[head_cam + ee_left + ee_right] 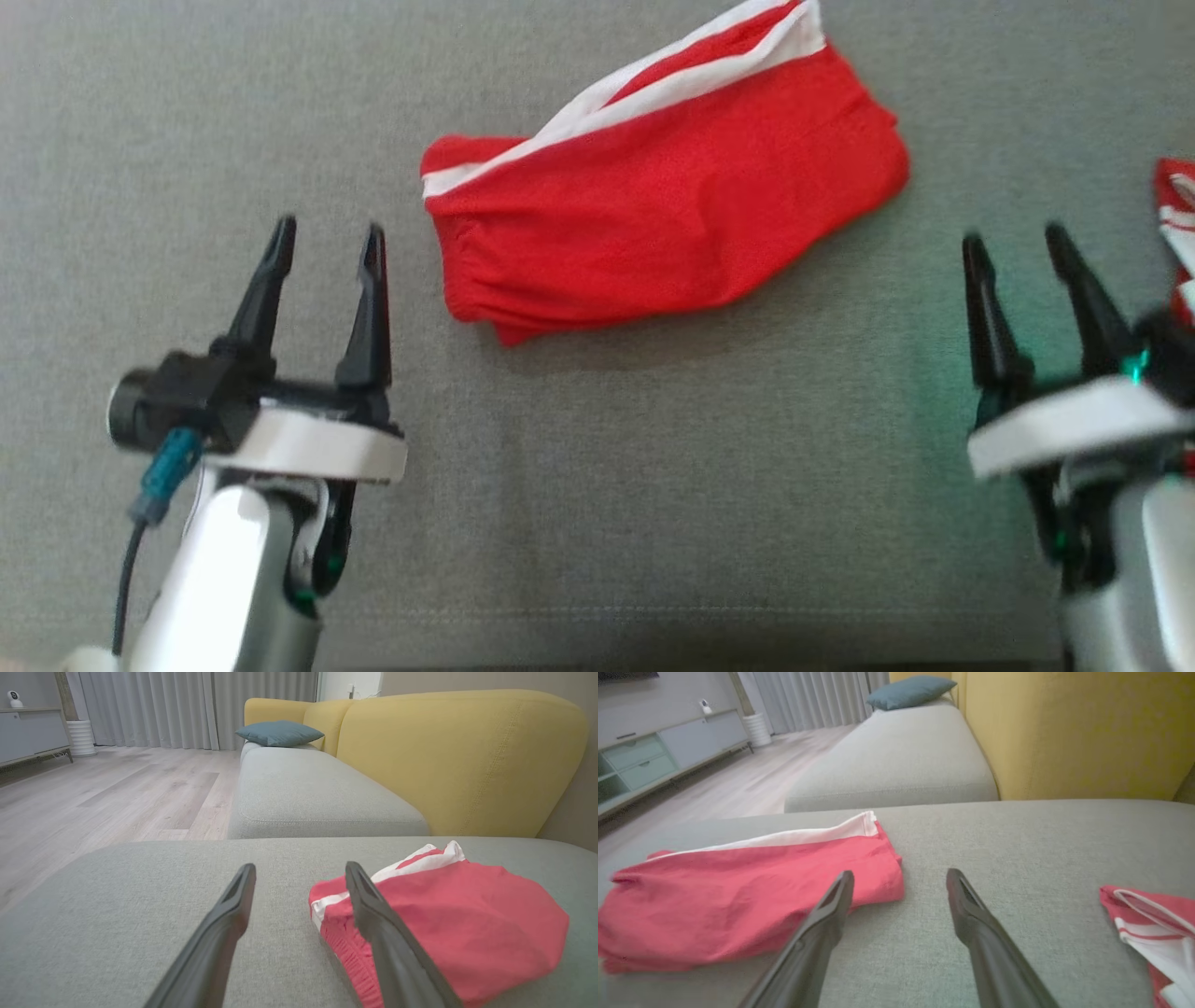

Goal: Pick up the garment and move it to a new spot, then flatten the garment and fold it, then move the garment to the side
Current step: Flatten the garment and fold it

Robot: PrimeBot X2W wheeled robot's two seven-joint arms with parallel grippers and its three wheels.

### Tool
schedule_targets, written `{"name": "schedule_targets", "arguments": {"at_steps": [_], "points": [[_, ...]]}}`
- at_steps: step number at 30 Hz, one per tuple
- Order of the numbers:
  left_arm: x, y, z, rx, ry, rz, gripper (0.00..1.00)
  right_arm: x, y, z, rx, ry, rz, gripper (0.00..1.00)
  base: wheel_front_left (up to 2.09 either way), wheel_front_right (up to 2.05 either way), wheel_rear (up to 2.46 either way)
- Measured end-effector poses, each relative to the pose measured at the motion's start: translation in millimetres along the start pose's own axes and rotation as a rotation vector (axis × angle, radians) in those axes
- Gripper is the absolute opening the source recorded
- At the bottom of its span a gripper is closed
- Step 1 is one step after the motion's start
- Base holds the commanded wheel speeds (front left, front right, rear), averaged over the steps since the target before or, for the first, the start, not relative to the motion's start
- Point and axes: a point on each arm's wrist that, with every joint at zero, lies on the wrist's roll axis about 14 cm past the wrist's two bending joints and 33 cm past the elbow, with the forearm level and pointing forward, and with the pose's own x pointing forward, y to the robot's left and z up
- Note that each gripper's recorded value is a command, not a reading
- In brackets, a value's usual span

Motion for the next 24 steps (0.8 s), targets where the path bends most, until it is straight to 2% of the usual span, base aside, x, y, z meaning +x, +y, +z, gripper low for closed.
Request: {"name": "schedule_targets", "arguments": {"at_steps": [12,17,19,21,22,24], "points": [[17,12,-11,-0.009,0.011,0.023,1.00,103,13,-44,-0.057,0.290,0.138,1.00,0.00,0.00,0.00],[18,20,-15,-0.006,0.018,0.048,1.00,118,15,-75,-0.048,0.449,0.145,1.00,0.00,0.00,0.00],[17,23,-16,-0.003,0.022,0.055,1.00,121,18,-77,-0.034,0.472,0.153,1.00,0.00,0.00,0.00],[17,23,-15,-0.004,0.020,0.057,1.00,124,22,-73,-0.024,0.473,0.165,0.17,0.00,0.00,0.00],[18,23,-15,-0.004,0.018,0.056,1.00,124,24,-73,-0.022,0.473,0.169,0.00,0.00,0.00,0.00],[19,18,-12,-0.003,0.010,0.041,1.00,119,26,-70,0.002,0.447,0.171,0.00,0.00,0.00,0.00]]}}
